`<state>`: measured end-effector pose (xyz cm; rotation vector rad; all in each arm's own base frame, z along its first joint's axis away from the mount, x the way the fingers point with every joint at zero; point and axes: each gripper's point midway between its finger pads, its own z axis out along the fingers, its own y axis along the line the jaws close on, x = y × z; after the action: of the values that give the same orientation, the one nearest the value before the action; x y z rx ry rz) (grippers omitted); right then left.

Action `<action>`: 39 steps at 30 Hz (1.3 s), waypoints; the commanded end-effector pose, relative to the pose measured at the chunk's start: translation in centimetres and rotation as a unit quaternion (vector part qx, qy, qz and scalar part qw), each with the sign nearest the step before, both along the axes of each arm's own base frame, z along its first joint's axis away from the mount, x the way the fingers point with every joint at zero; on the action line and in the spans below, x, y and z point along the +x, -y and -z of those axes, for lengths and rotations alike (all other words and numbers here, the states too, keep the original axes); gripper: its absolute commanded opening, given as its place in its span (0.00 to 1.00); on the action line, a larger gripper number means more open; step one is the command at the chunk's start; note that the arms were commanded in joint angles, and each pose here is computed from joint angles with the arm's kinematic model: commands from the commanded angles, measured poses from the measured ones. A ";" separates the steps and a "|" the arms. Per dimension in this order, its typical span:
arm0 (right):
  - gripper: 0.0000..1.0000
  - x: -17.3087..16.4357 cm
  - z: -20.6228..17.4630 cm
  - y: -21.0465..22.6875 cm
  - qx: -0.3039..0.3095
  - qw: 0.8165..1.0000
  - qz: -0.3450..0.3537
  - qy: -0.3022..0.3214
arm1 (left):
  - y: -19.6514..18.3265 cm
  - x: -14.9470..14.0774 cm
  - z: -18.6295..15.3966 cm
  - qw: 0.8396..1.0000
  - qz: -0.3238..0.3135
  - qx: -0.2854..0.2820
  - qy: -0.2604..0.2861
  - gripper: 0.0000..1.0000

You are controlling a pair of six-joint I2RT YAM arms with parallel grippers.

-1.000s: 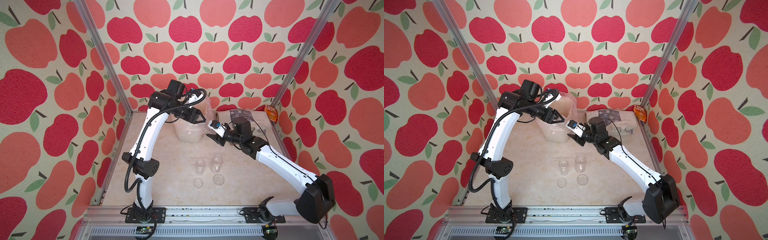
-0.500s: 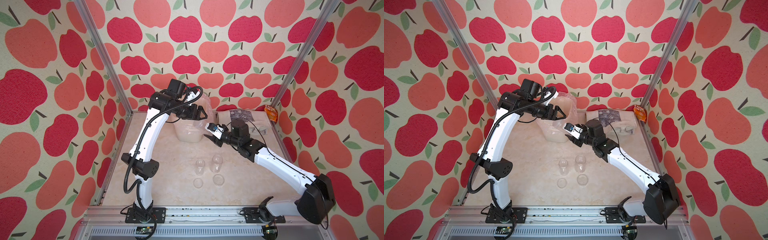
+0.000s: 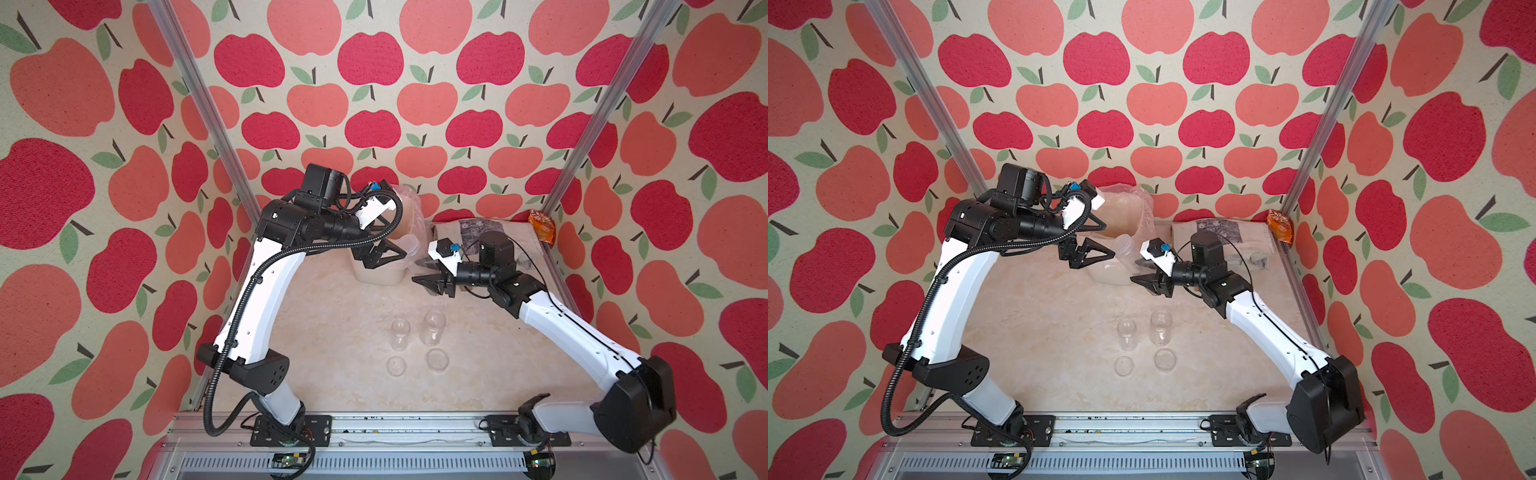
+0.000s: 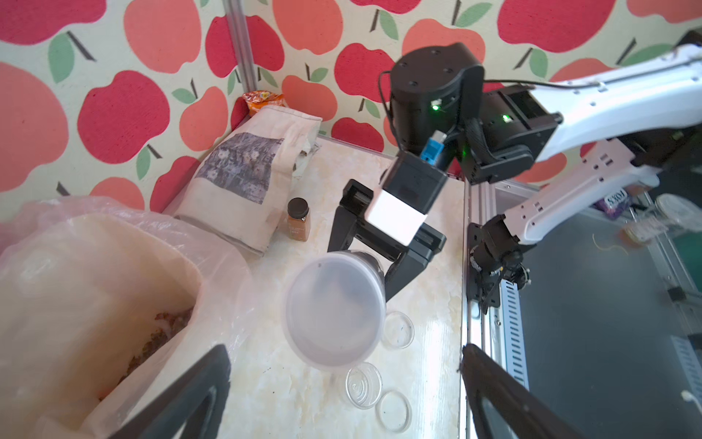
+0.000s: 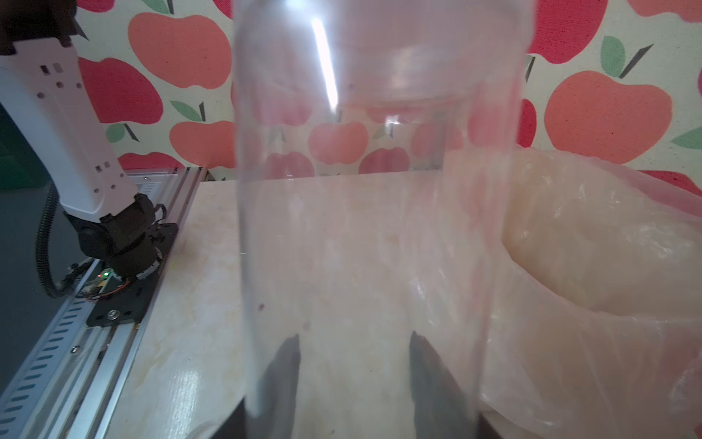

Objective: Empty the moldy dried flower tea in the jars
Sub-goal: Unscrew the lid from the jar.

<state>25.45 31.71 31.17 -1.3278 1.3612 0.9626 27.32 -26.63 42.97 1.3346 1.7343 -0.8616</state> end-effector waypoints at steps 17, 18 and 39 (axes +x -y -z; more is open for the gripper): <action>0.00 -2.7 -0.8 -0.6 -0.009 0.997 -0.071 -0.034 | 2.0 -0.1 2.6 0.994 0.102 0.019 -0.025 0.58; 0.00 -2.7 -0.8 -0.6 -0.009 0.997 -0.069 -0.033 | 2.0 -0.1 2.8 0.994 0.103 0.020 -0.030 0.52; 0.00 4.7 0.4 -1.5 -0.077 0.961 0.161 0.212 | 1.7 9.2 4.6 0.911 -0.294 -0.009 -0.289 0.09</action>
<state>30.91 31.75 28.86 -1.2411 1.4461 0.4361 34.07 -28.17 37.99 0.6940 2.3738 -0.9776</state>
